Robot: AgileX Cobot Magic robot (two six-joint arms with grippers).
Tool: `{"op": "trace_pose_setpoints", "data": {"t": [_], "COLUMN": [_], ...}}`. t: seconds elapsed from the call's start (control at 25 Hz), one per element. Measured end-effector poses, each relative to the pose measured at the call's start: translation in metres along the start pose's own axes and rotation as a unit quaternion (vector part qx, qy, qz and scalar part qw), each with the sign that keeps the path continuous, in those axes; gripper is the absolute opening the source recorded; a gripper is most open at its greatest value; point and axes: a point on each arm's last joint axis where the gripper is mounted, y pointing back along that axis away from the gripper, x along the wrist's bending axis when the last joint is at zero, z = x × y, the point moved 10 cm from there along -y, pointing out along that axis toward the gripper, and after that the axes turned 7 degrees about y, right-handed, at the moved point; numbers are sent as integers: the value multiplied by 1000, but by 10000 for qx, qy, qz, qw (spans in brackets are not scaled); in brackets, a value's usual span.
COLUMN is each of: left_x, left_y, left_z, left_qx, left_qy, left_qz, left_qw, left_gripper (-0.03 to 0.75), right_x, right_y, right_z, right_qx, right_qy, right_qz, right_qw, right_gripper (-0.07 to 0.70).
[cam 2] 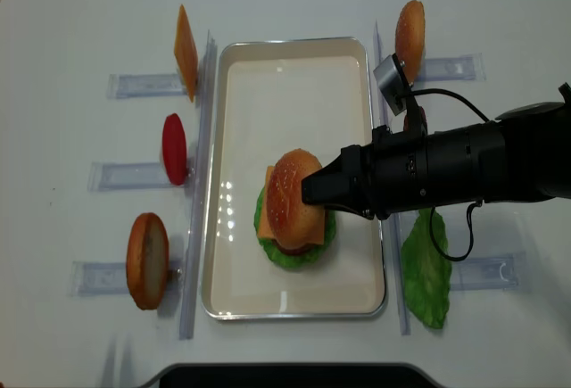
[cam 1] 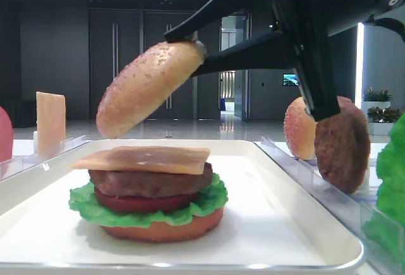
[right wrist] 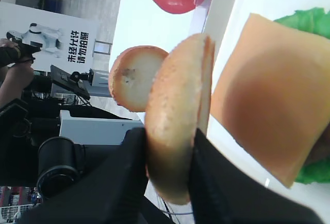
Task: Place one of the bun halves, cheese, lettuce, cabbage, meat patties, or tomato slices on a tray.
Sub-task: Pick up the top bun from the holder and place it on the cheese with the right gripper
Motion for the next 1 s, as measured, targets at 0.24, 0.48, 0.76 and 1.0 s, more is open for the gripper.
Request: {"op": "trace_pose_setpoints", "data": {"t": [0.24,0.48,0.76,1.0], "left_x": [0,0,0,0], "left_y": [0,0,0,0], "left_z": [0,0,0,0], "left_qx": [0,0,0,0], "left_qy": [0,0,0,0], "left_qz": [0,0,0,0], "left_qw": [10000,10000,10000,10000], "left_gripper": [158,158,158,158], "right_x": [5,12,8,5], "right_y": [-2,-8,-9,-8], "right_z": [2,2,3,4], "right_qx": [10,57,31,11], "right_qy": [82,246,260,261], "right_qz": [47,93,-18,-105], "right_qw": [10000,9996,9997,9996], "right_gripper": [182,182,182,182]}}
